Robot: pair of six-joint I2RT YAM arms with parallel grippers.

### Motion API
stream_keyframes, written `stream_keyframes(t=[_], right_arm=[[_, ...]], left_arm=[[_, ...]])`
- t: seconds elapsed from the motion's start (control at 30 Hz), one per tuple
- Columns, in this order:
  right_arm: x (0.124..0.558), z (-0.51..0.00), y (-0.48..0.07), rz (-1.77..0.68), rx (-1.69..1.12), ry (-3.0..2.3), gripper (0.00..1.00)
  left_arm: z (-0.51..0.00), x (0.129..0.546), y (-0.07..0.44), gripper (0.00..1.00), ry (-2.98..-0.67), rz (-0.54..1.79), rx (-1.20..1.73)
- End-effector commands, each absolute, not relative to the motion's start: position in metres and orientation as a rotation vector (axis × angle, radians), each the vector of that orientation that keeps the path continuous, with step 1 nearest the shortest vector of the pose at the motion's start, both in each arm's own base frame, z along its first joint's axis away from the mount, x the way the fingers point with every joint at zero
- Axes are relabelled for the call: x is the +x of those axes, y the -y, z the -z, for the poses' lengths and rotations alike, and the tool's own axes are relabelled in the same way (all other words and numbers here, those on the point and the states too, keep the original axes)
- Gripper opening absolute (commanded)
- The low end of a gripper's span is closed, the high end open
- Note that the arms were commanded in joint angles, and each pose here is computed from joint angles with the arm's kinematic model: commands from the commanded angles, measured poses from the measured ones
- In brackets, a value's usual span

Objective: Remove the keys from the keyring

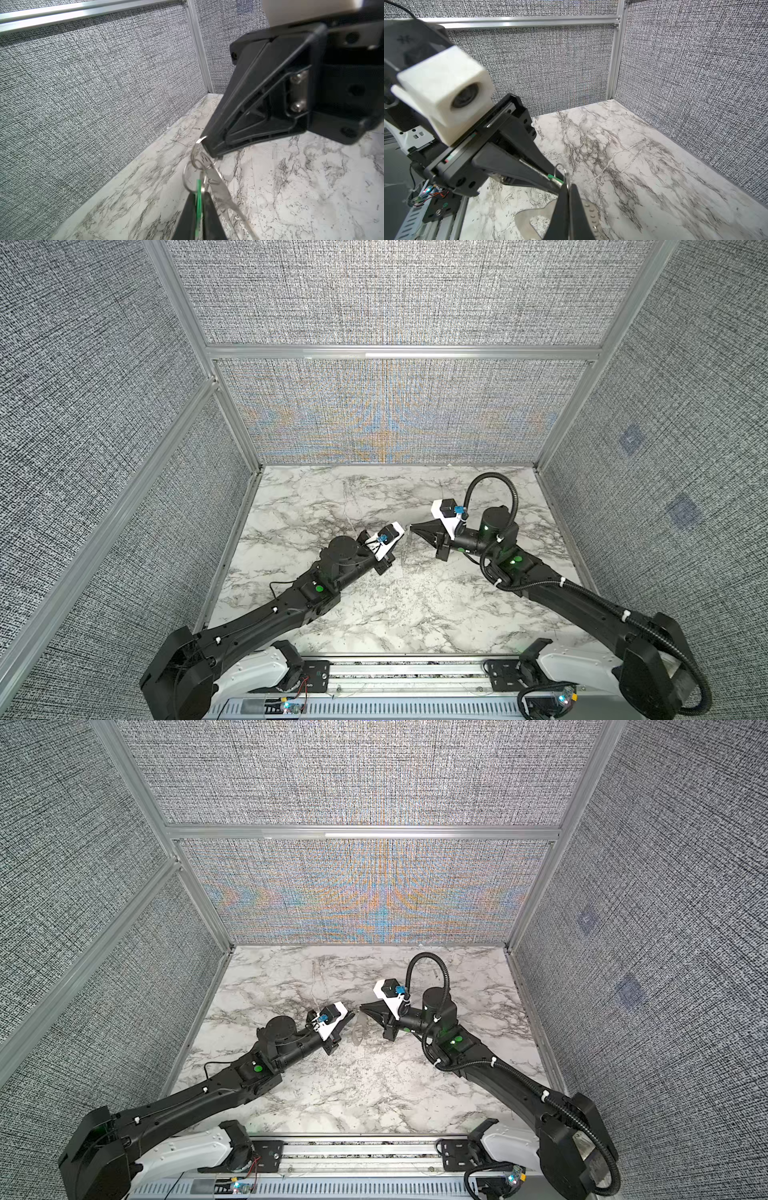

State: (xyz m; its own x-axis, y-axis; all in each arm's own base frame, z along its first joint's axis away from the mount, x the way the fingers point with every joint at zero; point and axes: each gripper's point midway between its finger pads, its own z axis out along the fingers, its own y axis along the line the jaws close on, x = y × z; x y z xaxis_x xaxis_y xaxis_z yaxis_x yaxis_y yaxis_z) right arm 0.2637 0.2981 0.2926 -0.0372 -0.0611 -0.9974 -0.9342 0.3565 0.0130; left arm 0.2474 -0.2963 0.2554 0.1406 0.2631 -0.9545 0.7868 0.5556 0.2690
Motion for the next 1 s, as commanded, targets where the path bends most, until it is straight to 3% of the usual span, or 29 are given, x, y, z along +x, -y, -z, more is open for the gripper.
stream_keyframes(t=[0.0,0.1,0.97], right_arm=[[0.262,-0.31,-0.299,-0.931,-0.952,-1.365,0.0],[0.262,-0.313,-0.298,-0.933,-0.938,-1.355,0.0],[0.254,-0.323,-0.29,-0.959,-0.874,-1.299,0.0]], left_arm=[[-0.269,0.246,0.3,0.06,-1.365,0.493,0.969],[-0.268,0.243,0.302,0.0,-1.357,0.502,0.993],[-0.26,0.217,0.325,0.0,-1.333,0.682,1.143]])
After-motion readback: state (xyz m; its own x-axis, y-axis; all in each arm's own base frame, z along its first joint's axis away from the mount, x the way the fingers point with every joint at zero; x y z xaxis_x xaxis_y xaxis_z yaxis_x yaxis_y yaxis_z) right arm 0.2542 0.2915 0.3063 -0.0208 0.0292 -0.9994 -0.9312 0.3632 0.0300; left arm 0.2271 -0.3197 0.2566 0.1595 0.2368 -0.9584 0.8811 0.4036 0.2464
